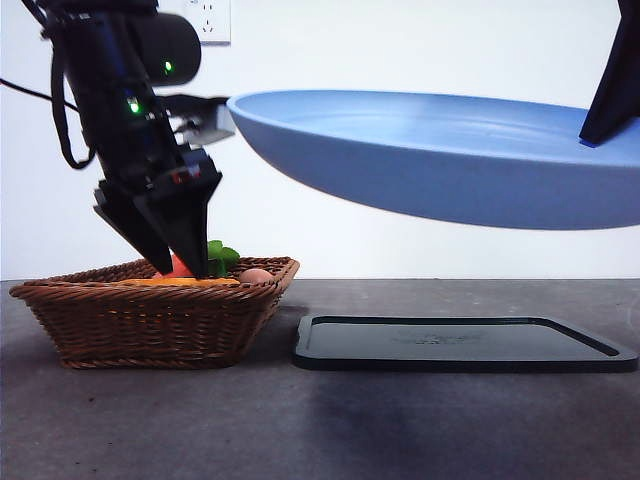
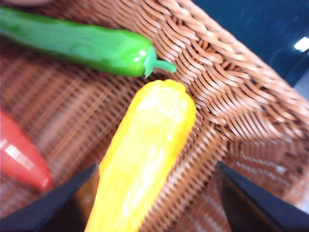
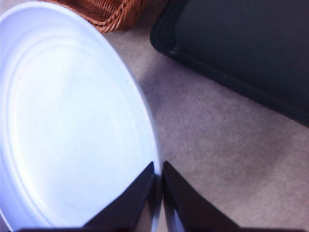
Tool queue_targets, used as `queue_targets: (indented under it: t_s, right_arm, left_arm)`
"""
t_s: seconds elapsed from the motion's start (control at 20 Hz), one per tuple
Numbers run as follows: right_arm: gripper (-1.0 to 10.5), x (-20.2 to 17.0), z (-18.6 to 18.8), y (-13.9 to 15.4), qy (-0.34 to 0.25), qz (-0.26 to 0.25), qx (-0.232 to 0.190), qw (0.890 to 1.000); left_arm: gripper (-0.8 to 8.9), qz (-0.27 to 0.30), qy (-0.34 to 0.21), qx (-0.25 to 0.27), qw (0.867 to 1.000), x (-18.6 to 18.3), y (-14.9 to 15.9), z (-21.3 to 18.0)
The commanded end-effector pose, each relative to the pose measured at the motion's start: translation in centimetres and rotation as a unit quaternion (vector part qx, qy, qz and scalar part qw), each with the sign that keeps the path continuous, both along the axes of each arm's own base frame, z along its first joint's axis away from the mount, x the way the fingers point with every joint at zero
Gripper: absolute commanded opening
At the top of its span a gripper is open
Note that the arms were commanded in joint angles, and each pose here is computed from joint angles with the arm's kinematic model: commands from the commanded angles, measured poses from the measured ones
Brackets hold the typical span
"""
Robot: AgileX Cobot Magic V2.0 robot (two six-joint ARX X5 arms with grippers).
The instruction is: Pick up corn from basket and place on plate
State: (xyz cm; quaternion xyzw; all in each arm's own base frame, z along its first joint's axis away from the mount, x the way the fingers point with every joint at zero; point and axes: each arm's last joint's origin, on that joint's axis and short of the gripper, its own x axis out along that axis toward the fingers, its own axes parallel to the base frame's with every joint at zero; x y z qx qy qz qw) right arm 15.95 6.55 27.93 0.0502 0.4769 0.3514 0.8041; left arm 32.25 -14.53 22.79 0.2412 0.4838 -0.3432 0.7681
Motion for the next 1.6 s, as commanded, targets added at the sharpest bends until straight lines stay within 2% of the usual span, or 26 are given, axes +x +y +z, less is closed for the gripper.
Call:
queue_targets:
  t_s: [0.05, 0.15, 0.35, 1.1, 1.45, 1.6]
  right_arm:
    - [0.0, 0.1, 0.5, 0.1, -0.009, 0.004, 0.006, 1.0]
    - [0.0, 0.1, 0.5, 0.1, -0.007, 0.004, 0.005, 1.0]
    - [0.0, 0.1, 0.4, 0.1, -0.007, 0.007, 0.003, 1.0]
    - [0.0, 0.2, 0.5, 0.1, -0.015, 0.008, 0.005, 1.0]
    - [0.0, 0.3, 0.6, 0.2, -0.025, 0.007, 0.008, 1.0]
    - [0.0, 0.3, 0.6, 0.2, -0.025, 0.007, 0.008, 1.0]
  left_arm:
    - [3.91, -0.005, -0.026, 0.027, 0.999, 1.0, -0.5, -0.5]
    - [3.91, 0.001, -0.039, 0.045, 0.998, 1.3, -0.6, -0.9]
    - [3.91, -0.01, -0.045, 0.048, 0.998, 1.7, -0.8, -1.4]
    - [3.83, -0.02, -0.009, 0.044, 0.999, 1.9, -1.5, -3.4]
    - [2.23, -0.025, -0.002, 0.046, 0.999, 1.6, -1.9, -3.3]
    - [2.02, -0.014, 0.013, 0.048, 0.999, 1.5, -1.8, -2.9]
